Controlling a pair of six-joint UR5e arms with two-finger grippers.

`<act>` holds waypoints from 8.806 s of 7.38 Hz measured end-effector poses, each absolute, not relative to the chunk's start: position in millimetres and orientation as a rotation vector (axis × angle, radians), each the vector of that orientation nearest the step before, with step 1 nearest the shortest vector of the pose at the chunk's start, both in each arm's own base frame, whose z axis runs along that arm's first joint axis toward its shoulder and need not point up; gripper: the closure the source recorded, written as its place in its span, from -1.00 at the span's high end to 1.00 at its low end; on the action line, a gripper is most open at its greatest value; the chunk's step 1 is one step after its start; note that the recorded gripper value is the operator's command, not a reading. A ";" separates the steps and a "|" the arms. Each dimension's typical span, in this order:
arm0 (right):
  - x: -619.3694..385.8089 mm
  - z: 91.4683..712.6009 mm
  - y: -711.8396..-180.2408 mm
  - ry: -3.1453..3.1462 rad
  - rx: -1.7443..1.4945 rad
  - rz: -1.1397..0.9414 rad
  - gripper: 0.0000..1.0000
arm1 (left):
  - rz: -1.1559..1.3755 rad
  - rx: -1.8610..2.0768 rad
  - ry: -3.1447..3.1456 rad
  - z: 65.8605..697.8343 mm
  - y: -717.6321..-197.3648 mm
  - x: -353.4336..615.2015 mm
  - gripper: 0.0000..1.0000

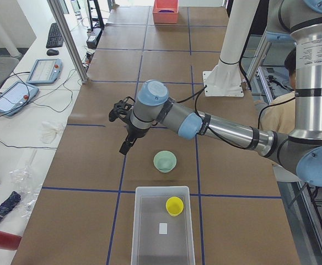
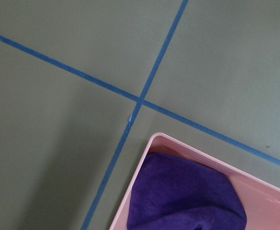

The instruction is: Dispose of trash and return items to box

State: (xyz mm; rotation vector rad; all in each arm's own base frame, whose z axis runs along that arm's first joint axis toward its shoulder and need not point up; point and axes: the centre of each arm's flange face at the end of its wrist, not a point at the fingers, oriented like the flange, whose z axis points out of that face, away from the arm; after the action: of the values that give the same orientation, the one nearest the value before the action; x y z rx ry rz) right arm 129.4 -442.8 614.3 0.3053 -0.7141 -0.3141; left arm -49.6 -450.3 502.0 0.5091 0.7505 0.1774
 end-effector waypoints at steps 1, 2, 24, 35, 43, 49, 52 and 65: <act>114.7 607.0 -450.1 -0.723 0.323 -0.291 1.00 | 0.127 0.508 0.781 521.2 -431.5 -21.1 0.64; 101.3 601.4 -455.6 -0.730 0.334 -0.278 1.00 | 0.067 0.504 0.812 545.4 -416.1 10.3 0.59; 70.0 600.6 -451.0 -0.764 0.378 -0.297 1.00 | 0.323 0.521 0.702 698.1 -381.2 -95.8 -1.00; 58.7 597.9 -456.0 -0.770 0.359 -0.284 1.00 | 0.267 0.543 0.594 786.3 -345.3 -121.3 1.00; 35.1 591.3 -480.4 -0.753 0.117 -0.179 1.00 | 0.169 0.104 0.738 610.2 -456.9 -105.8 1.00; 36.6 602.4 -439.1 -0.740 0.072 -0.178 1.00 | 0.202 0.126 0.751 621.6 -416.3 -92.1 1.00; 36.4 604.4 -437.0 -0.742 0.068 -0.177 1.00 | 0.193 0.115 0.776 655.6 -401.2 -89.8 1.00; 31.5 614.5 -438.2 -0.741 0.053 -0.179 1.00 | 0.191 0.138 0.774 648.2 -402.6 -94.0 1.00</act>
State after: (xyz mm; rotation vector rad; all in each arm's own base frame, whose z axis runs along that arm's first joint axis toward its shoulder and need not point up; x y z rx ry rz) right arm 31.5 -438.2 614.5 0.0535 -0.7414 -0.1788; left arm -94.0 -402.6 648.2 0.1383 0.7741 0.1911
